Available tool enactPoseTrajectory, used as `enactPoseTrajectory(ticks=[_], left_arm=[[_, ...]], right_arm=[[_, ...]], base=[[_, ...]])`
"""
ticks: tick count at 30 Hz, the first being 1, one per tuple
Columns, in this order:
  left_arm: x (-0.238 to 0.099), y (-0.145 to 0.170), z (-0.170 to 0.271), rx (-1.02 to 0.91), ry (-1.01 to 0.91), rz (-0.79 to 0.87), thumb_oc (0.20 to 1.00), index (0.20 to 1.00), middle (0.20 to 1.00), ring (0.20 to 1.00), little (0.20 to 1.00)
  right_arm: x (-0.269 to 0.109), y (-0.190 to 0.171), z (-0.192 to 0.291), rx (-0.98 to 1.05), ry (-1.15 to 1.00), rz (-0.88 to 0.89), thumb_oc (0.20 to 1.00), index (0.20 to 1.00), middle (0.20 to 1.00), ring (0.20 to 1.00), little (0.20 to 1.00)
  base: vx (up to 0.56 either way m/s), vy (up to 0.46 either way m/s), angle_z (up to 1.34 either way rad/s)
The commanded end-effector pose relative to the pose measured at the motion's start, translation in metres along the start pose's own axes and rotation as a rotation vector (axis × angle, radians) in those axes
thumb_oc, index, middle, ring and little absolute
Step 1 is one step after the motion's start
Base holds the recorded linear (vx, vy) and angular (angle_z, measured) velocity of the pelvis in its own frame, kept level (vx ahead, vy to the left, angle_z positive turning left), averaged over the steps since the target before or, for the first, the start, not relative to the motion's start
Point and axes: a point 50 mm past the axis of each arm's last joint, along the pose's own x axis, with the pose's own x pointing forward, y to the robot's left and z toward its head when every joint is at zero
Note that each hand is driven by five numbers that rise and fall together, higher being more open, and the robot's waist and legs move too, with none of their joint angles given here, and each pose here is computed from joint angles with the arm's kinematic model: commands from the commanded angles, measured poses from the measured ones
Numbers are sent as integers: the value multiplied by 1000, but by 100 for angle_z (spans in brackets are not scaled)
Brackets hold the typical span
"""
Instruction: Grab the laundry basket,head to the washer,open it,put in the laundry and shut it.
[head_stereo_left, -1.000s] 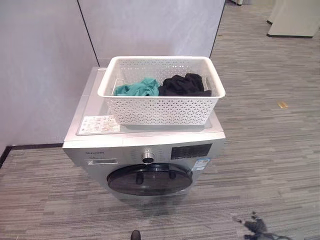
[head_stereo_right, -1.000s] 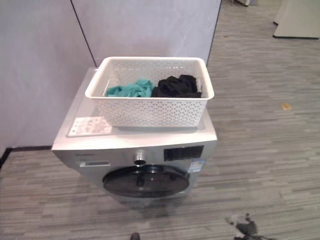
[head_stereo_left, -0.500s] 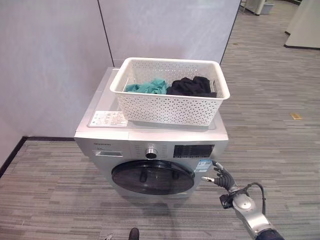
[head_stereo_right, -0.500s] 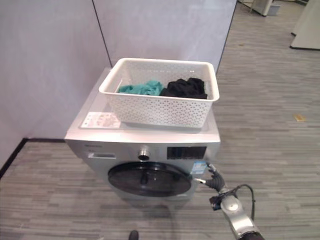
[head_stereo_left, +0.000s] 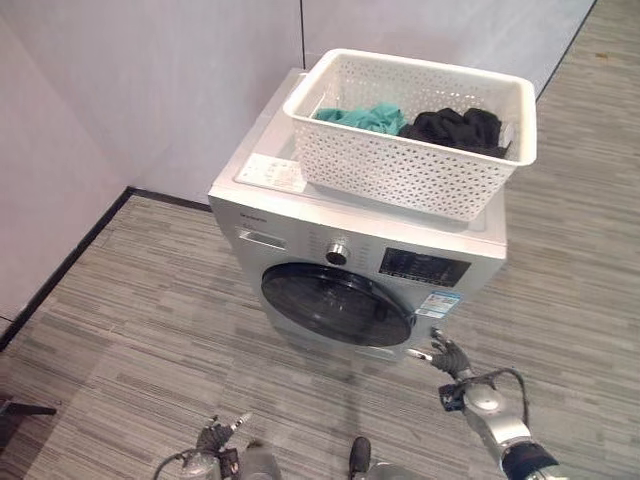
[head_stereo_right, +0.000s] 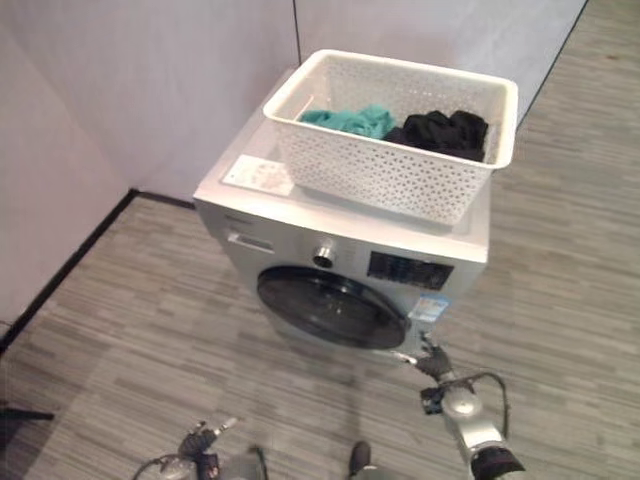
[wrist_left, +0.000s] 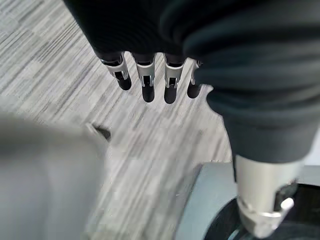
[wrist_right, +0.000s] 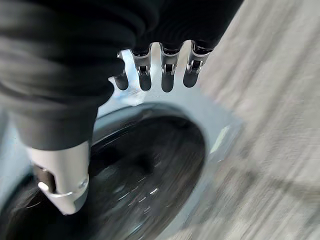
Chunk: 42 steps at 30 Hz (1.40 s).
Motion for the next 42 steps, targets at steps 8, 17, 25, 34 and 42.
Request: enactPoseTrajectory(ticks=[8, 17, 25, 34, 42], left_arm=[[-2, -3, 31, 0, -183, -40, 1000, 1000, 1000, 1000, 1000], [-1, -6, 52, -49, -244, -65, 1000, 1000, 1000, 1000, 1000], [-5, -21, 73, -38, -332, -112, 1000, 1000, 1000, 1000, 1000], [-4, -24, 69, -86, -293, -58, 1000, 1000, 1000, 1000, 1000], [-13, -9, 95, -186, -414, 20, 1000, 1000, 1000, 1000, 1000]], right_arm=[[36, -49, 139, -148, -303, -209, 1000, 1000, 1000, 1000, 1000], [27, -85, 235, -231, -470, -321, 1000, 1000, 1000, 1000, 1000], [33, -53, 236, -330, -477, -218, 1000, 1000, 1000, 1000, 1000], [22, 114, 153, -232, -417, 276, 1000, 1000, 1000, 1000, 1000], [-8, 182, 70, -256, -180, 543, 1000, 1000, 1000, 1000, 1000]], base=[[-140, 82, 4], [-40, 48, -8], [-4, 5, 0], [33, -3, -11], [54, 18, -6]])
